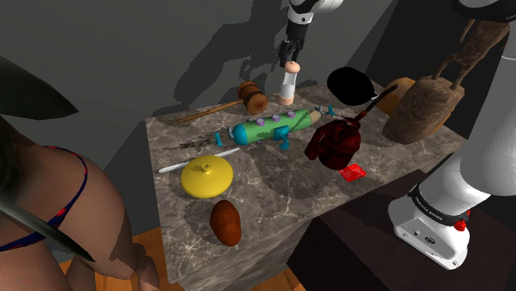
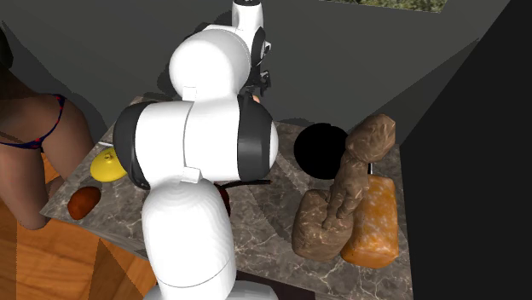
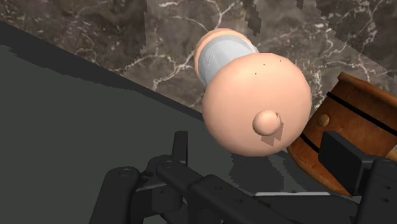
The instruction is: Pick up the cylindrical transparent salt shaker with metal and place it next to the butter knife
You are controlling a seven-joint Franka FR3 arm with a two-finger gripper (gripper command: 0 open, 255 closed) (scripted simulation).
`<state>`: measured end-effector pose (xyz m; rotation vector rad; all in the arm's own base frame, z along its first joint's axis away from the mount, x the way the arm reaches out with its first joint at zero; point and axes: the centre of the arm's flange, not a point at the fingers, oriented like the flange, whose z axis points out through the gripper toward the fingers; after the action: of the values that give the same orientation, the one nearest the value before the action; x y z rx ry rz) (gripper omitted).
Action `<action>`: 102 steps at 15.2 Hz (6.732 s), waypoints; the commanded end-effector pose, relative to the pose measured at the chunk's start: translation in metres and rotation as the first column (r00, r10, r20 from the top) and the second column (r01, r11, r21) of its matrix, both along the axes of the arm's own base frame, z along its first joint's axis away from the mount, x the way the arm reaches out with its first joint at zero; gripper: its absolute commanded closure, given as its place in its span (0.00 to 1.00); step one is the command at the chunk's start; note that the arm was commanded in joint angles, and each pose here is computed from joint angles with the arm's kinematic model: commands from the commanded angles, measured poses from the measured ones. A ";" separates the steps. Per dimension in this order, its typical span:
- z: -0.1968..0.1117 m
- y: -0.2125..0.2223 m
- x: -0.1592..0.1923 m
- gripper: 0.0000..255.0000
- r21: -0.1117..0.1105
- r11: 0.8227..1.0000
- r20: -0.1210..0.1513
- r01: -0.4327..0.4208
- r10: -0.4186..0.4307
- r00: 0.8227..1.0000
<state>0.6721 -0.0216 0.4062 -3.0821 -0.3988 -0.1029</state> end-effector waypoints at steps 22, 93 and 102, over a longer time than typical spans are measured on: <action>0.053 0.000 0.000 1.00 0.000 1.000 -0.018 -0.001 0.001 1.000; 0.143 0.427 -0.358 1.00 0.000 1.000 -0.018 -0.001 0.001 1.000; 0.095 0.427 -0.358 1.00 0.000 1.000 -0.018 -0.001 0.001 1.000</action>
<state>0.3156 0.4047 0.5073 -3.0808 -0.3998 -0.0738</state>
